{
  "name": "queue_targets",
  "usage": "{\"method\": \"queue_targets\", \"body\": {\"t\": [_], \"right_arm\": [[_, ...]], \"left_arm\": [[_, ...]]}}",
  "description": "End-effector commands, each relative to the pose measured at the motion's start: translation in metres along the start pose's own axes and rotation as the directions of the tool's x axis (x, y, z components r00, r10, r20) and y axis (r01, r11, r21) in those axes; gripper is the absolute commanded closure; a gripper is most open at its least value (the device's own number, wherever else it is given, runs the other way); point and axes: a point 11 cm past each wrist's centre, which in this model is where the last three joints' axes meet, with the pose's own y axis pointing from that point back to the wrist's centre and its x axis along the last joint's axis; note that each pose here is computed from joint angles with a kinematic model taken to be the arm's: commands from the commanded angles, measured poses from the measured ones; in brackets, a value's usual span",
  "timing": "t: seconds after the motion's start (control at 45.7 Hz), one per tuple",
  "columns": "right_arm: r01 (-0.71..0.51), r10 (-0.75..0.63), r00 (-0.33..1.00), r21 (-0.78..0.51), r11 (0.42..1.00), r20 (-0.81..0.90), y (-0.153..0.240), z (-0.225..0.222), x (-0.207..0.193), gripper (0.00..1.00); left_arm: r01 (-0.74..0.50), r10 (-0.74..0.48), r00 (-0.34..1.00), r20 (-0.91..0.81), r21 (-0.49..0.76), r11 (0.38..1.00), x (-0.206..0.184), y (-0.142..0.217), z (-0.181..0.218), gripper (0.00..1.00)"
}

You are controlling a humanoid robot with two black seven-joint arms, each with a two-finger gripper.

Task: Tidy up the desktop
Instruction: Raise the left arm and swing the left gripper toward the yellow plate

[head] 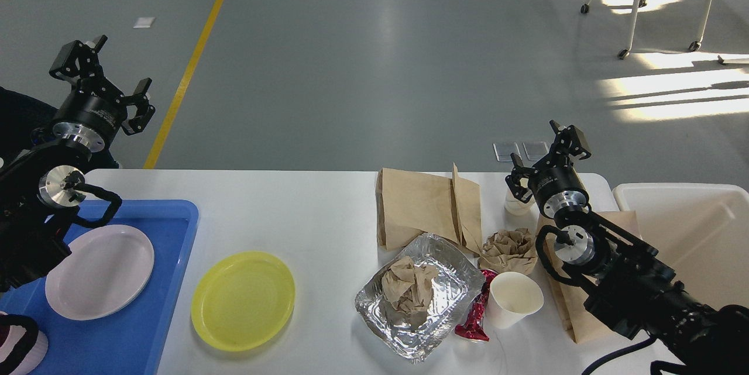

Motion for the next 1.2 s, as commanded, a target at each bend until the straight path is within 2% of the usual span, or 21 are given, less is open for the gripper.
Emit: {"method": "queue_targets", "body": {"t": [0.0,0.197,0.35,0.438,0.525,0.547,0.701,0.766,0.832,0.876,0.963,1.117,1.182], "right_arm": [[0.0,0.0,1.0,0.0,1.0,0.0,0.0,0.0,0.0,0.0],[0.0,0.0,1.0,0.0,1.0,0.0,0.0,0.0,0.0,0.0],[0.001,-0.001,1.0,0.0,1.0,0.001,0.0,0.0,0.0,0.0],[0.0,0.0,1.0,0.0,1.0,0.0,0.0,0.0,0.0,0.0],[0.0,0.0,1.0,0.0,1.0,0.0,0.0,0.0,0.0,0.0],[0.0,0.0,1.0,0.0,1.0,0.0,0.0,0.0,0.0,0.0],[0.0,0.0,1.0,0.0,1.0,0.0,0.0,0.0,0.0,0.0],[0.0,0.0,1.0,0.0,1.0,0.0,0.0,0.0,0.0,0.0],[0.0,0.0,1.0,0.0,1.0,0.0,0.0,0.0,0.0,0.0],[0.0,0.0,1.0,0.0,1.0,0.0,0.0,0.0,0.0,0.0],[0.0,0.0,1.0,0.0,1.0,0.0,0.0,0.0,0.0,0.0],[0.0,0.0,1.0,0.0,1.0,0.0,0.0,0.0,0.0,0.0],[0.0,0.0,1.0,0.0,1.0,0.0,0.0,0.0,0.0,0.0]], "left_arm": [[-0.001,0.001,1.0,0.026,0.005,1.0,0.007,0.002,0.009,0.03],[0.135,-0.149,0.98,0.133,0.113,0.984,-0.003,0.004,0.008,0.03],[0.212,-0.314,0.884,0.347,0.301,0.93,-0.024,-0.005,0.012,0.03],[0.199,-0.411,0.773,0.482,0.431,0.88,-0.034,-0.01,0.013,0.03],[0.151,-0.515,0.633,0.577,0.561,0.814,-0.035,-0.009,0.017,0.03],[0.113,-0.565,0.568,0.599,0.623,0.774,-0.031,-0.006,0.019,0.03],[0.046,-0.727,0.452,0.518,0.8,0.598,-0.026,0.011,0.022,0.03],[0.025,-0.748,0.431,0.505,0.822,0.569,-0.026,0.013,0.029,0.03],[0.002,-0.756,0.4,0.519,0.824,0.567,-0.029,0.01,0.04,0.03],[-0.018,-0.774,0.383,0.503,0.842,0.539,-0.031,0.012,0.04,0.03],[-0.088,-0.83,0.358,0.427,0.901,0.425,-0.025,0.03,0.025,0.03],[-0.133,-0.905,0.337,0.258,0.965,0.226,-0.041,0.047,0.014,0.03],[-0.18,-0.912,0.319,0.257,0.961,0.208,-0.041,0.047,0.016,0.03]]}}
